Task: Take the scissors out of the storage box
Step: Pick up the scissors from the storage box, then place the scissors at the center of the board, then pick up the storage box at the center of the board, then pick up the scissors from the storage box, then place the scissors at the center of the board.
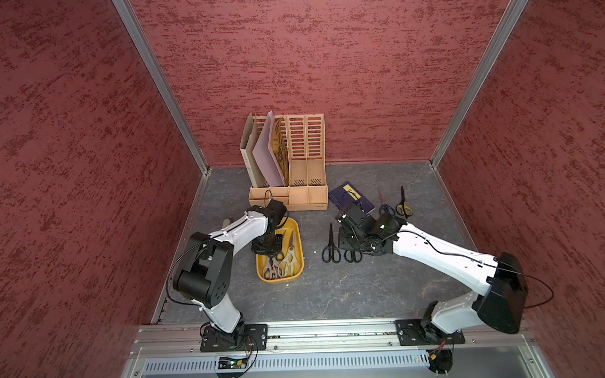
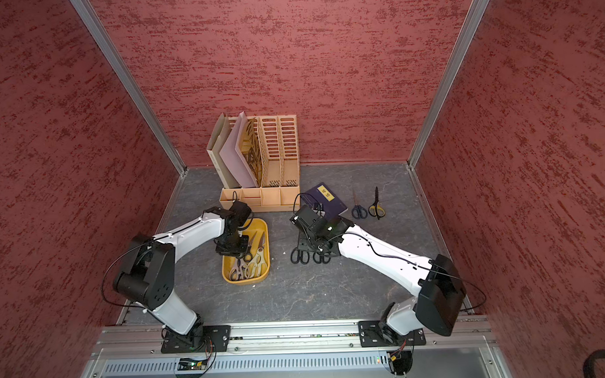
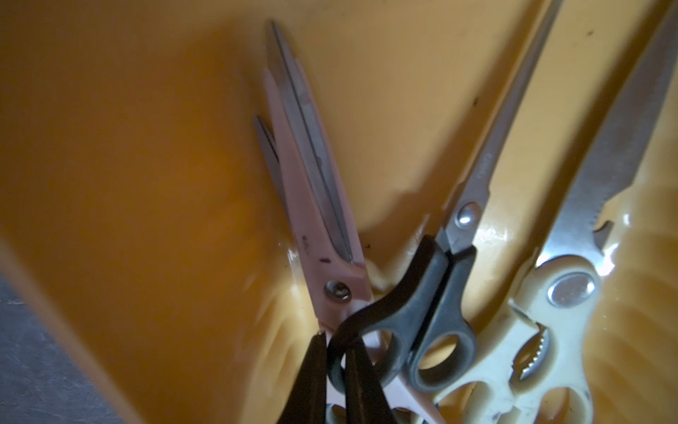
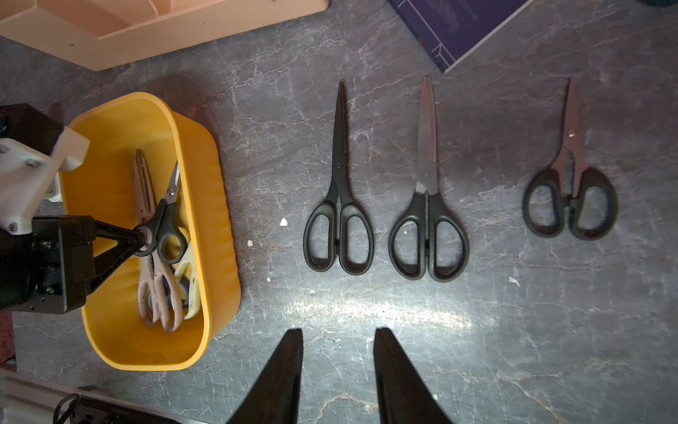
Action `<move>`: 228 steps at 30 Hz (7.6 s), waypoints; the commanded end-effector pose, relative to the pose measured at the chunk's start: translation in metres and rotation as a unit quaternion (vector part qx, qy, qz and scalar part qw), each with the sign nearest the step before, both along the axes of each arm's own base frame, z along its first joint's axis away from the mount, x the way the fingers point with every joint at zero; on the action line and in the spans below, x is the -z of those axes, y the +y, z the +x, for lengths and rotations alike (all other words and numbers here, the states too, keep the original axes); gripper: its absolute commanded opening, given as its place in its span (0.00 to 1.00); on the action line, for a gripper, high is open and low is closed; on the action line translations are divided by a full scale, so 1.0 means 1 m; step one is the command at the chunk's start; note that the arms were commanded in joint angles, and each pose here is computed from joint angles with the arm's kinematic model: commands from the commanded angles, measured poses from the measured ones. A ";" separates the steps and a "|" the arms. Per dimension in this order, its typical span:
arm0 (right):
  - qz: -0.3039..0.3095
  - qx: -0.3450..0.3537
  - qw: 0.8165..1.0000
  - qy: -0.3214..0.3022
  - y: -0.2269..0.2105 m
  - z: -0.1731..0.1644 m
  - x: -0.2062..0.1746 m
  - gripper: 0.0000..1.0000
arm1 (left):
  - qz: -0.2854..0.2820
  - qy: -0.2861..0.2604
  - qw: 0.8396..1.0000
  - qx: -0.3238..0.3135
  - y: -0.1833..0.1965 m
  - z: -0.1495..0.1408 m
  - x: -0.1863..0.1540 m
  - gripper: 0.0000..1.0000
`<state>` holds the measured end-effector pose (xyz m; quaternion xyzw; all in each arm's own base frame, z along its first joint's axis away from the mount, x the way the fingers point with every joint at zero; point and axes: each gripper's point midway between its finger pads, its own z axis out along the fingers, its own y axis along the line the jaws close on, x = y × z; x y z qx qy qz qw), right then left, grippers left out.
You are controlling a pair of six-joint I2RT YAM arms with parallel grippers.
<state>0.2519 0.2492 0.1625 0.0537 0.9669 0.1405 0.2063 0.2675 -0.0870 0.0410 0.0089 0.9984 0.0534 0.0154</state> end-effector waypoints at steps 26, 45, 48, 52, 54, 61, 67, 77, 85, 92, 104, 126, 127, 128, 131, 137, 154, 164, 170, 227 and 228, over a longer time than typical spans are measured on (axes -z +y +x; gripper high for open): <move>-0.025 -0.012 0.999 -0.032 -0.010 0.017 -0.014 0.38 | -0.221 -0.063 0.973 -0.030 -0.072 -0.006 -0.118 0.00; -0.023 0.029 0.999 -0.030 -0.047 0.005 0.000 0.38 | -0.220 -0.008 0.971 -0.098 -0.154 -0.009 -0.015 0.00; -0.027 0.031 0.999 -0.028 -0.051 0.005 0.002 0.38 | -0.188 -0.019 0.977 -0.104 -0.138 -0.010 -0.012 0.00; -0.030 0.029 0.999 -0.025 -0.051 0.007 0.005 0.38 | -0.164 -0.018 0.981 -0.106 -0.126 -0.007 -0.006 0.00; -0.031 0.029 0.999 -0.023 -0.051 0.008 0.005 0.38 | -0.146 -0.020 0.984 -0.104 -0.121 -0.005 -0.003 0.00; -0.037 0.029 0.999 -0.022 -0.054 0.008 0.008 0.38 | -0.099 -0.012 0.990 -0.098 -0.106 -0.009 0.008 0.00; -0.038 0.031 0.999 -0.021 -0.055 0.009 0.010 0.38 | -0.094 -0.006 0.991 -0.095 -0.109 -0.007 0.015 0.01; -0.039 0.034 0.998 -0.023 -0.056 0.009 0.008 0.38 | -0.087 -0.005 0.993 -0.084 -0.114 -0.001 0.010 0.37; -0.037 0.020 0.999 -0.022 -0.047 0.016 0.005 0.38 | -0.151 -0.069 0.982 -0.086 -0.105 0.022 -0.060 0.44; -0.021 -0.008 1.000 -0.016 -0.027 0.024 0.004 0.38 | -0.149 -0.136 0.968 -0.148 -0.012 0.044 -0.105 0.48; -0.008 -0.042 0.999 0.008 -0.005 0.028 0.015 0.39 | -0.126 -0.113 0.932 -0.321 0.102 0.025 -0.057 0.65; 0.017 -0.097 0.995 0.004 0.034 0.027 0.007 0.39 | -0.097 -0.091 0.955 -0.264 0.098 0.022 -0.020 0.18; 0.019 -0.108 0.994 0.004 0.043 0.025 0.008 0.40 | -0.097 -0.095 0.956 -0.261 0.097 0.023 -0.020 0.15; 0.019 -0.118 0.993 0.003 0.050 0.024 0.008 0.40 | -0.098 -0.098 0.956 -0.258 0.095 0.024 -0.021 0.12; 0.024 -0.151 0.988 -0.007 0.077 0.020 0.006 0.40 | -0.098 -0.113 0.958 -0.246 0.091 0.026 -0.025 0.00; 0.062 -0.222 0.973 -0.028 0.142 0.010 -0.004 0.39 | -0.085 -0.174 0.955 -0.223 0.085 0.027 -0.042 0.00; 0.059 -0.334 0.941 -0.012 0.236 -0.025 0.064 0.40 | -0.037 -0.274 0.942 -0.189 0.078 0.025 -0.074 0.00; 0.027 -0.295 0.955 -0.012 0.237 -0.013 0.096 0.37 | -0.033 -0.269 0.944 -0.187 0.079 0.023 -0.074 0.00; 0.019 -0.271 0.962 -0.014 0.238 -0.004 0.104 0.31 | -0.033 -0.267 0.945 -0.185 0.079 0.023 -0.074 0.00; -0.197 -0.127 0.971 0.050 -0.081 -0.065 0.022 0.00 | -0.057 -0.256 0.946 -0.188 0.080 0.033 -0.075 0.00; -0.180 -0.122 0.974 0.059 -0.079 -0.070 0.028 0.00 | -0.059 -0.256 0.946 -0.188 0.080 0.033 -0.075 0.00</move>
